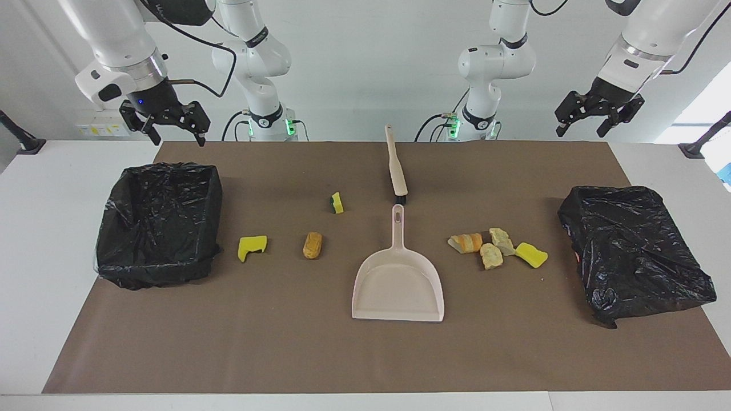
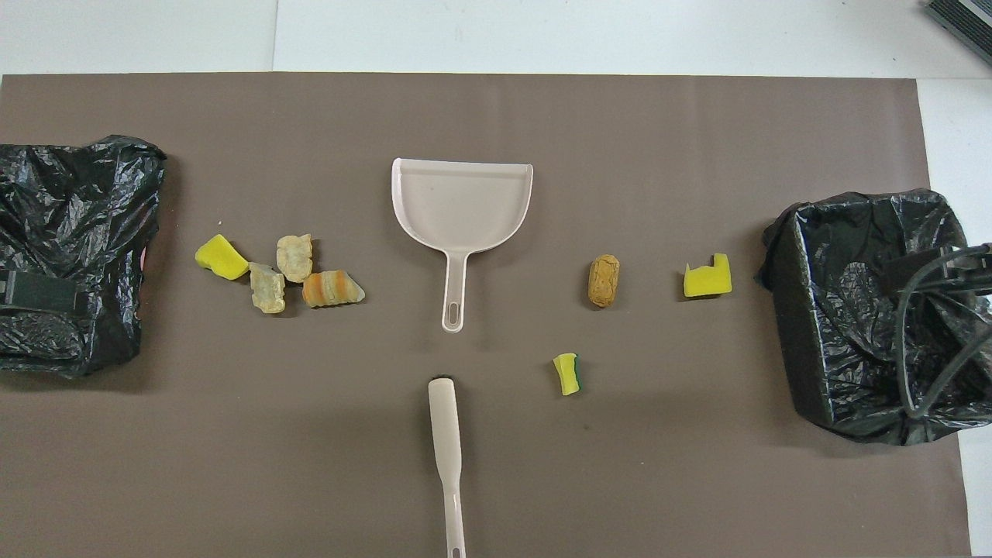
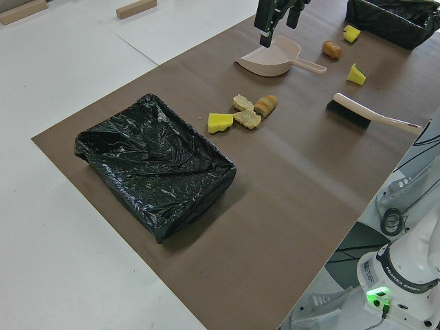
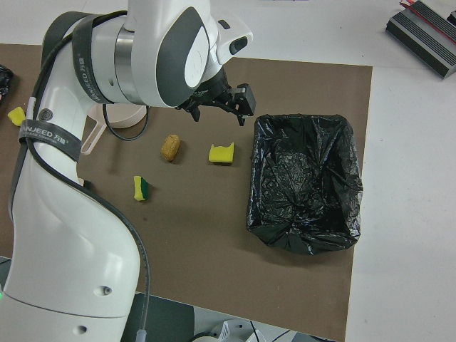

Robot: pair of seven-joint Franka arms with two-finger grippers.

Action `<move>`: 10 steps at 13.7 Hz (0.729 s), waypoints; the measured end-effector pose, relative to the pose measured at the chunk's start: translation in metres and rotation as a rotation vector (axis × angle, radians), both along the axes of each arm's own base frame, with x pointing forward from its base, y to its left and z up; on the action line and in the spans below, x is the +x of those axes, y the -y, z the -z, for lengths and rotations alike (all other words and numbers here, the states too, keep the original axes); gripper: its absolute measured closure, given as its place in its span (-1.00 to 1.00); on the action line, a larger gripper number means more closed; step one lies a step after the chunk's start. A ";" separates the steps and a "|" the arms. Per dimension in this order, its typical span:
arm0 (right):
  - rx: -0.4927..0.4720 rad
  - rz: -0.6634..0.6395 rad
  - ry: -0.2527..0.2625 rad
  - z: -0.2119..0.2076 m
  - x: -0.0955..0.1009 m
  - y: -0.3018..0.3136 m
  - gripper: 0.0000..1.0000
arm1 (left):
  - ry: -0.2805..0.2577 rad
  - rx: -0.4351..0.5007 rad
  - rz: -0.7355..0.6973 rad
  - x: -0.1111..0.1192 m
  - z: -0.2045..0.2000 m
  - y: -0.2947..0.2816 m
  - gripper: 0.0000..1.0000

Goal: Sweep and dump trash in bin

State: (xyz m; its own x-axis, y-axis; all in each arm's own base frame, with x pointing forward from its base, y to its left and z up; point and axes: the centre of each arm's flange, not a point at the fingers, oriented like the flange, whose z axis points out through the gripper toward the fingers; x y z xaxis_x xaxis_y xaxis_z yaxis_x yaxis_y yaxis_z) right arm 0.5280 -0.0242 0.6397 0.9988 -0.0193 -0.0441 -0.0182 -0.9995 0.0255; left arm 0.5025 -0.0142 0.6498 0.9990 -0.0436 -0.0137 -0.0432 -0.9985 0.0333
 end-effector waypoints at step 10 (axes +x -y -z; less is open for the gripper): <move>0.000 0.011 0.001 -0.002 -0.001 -0.004 -1.00 | 0.000 0.000 0.000 0.000 0.000 0.000 -1.00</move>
State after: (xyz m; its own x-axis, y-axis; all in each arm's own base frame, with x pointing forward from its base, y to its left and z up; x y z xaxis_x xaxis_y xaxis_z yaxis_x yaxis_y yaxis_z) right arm 0.5266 -0.0201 0.6422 0.9986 -0.0306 -0.0430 -0.0295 -0.9992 0.0258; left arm 0.5024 -0.0142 0.6498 0.9990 -0.0436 -0.0137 -0.0432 -0.9985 0.0333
